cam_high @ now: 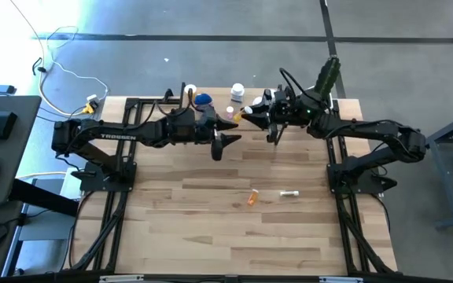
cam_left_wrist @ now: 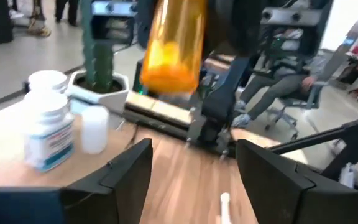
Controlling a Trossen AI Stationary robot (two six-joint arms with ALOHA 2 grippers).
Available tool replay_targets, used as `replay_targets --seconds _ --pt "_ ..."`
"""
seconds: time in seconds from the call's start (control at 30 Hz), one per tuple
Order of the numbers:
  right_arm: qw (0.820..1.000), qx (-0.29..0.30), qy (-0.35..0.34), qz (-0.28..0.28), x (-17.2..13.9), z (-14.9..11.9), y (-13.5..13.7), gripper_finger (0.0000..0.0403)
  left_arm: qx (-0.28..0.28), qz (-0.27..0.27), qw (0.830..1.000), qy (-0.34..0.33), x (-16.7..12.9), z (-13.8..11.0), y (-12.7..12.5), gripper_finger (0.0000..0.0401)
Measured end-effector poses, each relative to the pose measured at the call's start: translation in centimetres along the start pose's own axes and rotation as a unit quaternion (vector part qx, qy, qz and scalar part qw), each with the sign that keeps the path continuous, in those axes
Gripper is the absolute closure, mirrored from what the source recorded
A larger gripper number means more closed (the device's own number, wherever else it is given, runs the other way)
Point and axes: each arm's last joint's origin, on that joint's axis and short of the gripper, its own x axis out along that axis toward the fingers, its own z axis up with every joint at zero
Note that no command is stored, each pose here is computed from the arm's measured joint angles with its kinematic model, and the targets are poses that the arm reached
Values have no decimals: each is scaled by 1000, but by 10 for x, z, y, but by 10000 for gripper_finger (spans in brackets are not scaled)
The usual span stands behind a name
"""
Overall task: Pick and place medicine bottles onto shelf by color
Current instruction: Put the right small orange pill bottle on the shelf
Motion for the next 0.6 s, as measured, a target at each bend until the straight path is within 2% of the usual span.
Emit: replay_targets --seconds 0.23,0.43,0.6 --pt "998 6 16 -54 -5 -1 -13 325 -7 46 998 46 -11 2 23 178" --pt "982 -34 125 -140 1 13 -18 325 28 76 995 57 -35 15 37 178" --pt "971 -32 170 -165 9 16 -21 325 43 92 993 53 -54 26 42 178"
